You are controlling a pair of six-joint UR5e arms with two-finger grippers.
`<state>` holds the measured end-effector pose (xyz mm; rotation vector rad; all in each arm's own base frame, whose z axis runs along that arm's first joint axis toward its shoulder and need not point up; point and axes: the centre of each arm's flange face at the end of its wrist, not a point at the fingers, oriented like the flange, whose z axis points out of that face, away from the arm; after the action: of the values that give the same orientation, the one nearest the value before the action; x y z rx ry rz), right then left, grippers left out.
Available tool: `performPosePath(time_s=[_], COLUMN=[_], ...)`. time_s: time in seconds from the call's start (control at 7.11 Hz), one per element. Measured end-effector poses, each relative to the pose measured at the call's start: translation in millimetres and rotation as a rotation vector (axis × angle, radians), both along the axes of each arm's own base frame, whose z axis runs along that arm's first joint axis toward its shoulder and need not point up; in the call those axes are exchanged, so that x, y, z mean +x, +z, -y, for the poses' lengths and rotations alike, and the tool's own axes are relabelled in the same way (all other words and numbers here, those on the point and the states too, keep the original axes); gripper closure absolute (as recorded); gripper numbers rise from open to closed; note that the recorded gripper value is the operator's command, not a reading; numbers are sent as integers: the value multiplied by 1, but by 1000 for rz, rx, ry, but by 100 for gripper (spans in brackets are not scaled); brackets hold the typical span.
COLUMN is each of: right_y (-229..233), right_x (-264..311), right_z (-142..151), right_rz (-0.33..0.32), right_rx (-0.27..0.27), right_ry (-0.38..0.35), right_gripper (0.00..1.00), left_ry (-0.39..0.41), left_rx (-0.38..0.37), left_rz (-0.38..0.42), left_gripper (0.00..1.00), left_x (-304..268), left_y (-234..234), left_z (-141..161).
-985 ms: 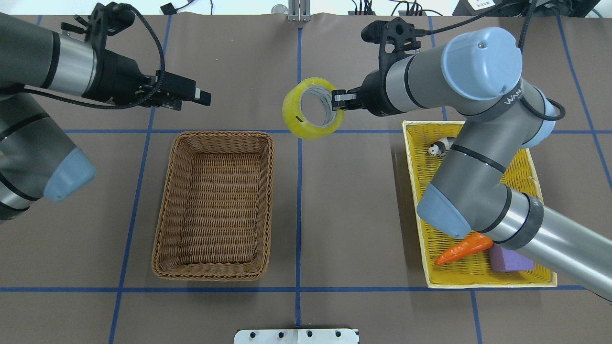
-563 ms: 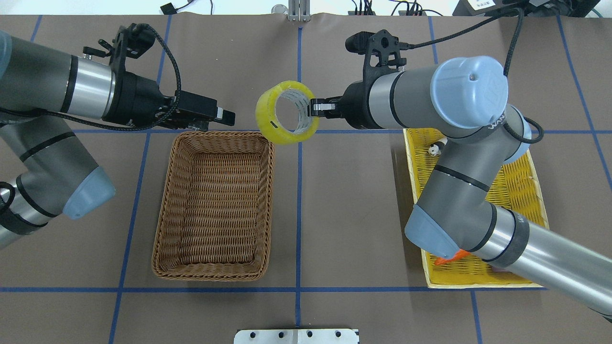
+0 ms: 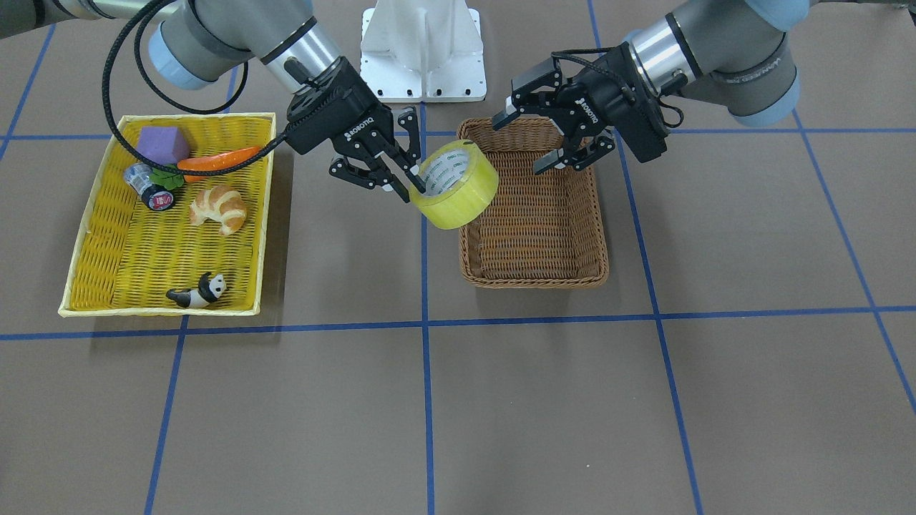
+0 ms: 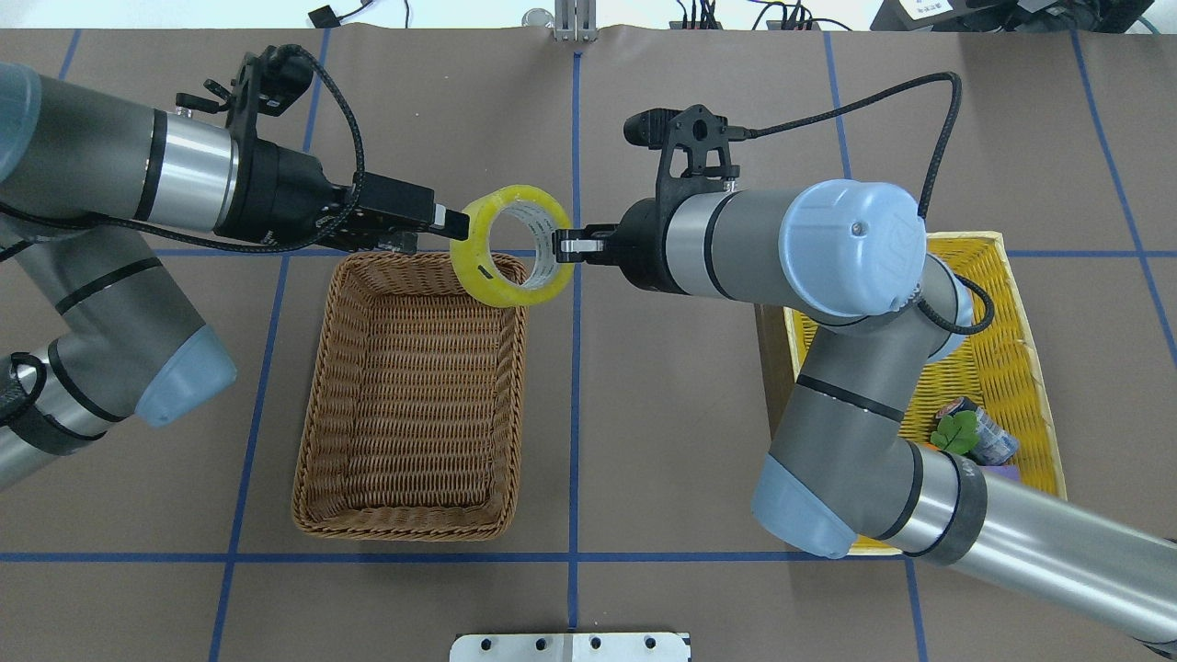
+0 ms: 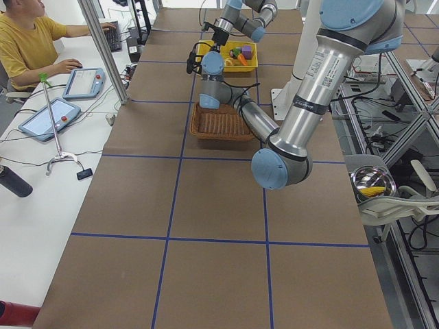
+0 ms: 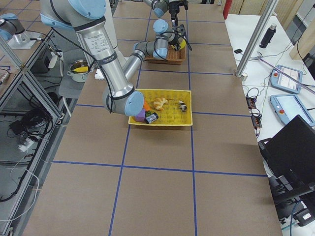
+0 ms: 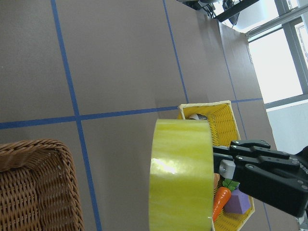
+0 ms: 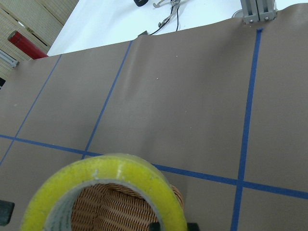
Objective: Move tape to another basket
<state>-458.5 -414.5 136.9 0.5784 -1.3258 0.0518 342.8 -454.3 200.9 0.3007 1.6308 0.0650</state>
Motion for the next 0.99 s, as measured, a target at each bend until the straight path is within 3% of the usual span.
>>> performPosePath(time_s=[0.42,0.56,0.7,0.84,0.99], right_y=[-10,-13,-14,-14,-14], right_x=[-11,-10,-9,-9,-9], right_z=[-18,-20,-21,-22,-22], right_rz=[18,23,26,24,23], right_rx=[12,14,18,23,28], right_ry=[2,1,0,-2,-4], right_gripper=[100,100,100,100,61], left_ry=[-18,-19,-22,-26,-27], left_rx=[-7,-10,-15,-26,-34], left_rz=[-3,0,0,-3,-5], left_gripper=[3,60,100,100,100], left_x=[16,17,17,17,16], left_y=[0,2,3,2,3], left_z=[-6,-7,-6,-6,-7])
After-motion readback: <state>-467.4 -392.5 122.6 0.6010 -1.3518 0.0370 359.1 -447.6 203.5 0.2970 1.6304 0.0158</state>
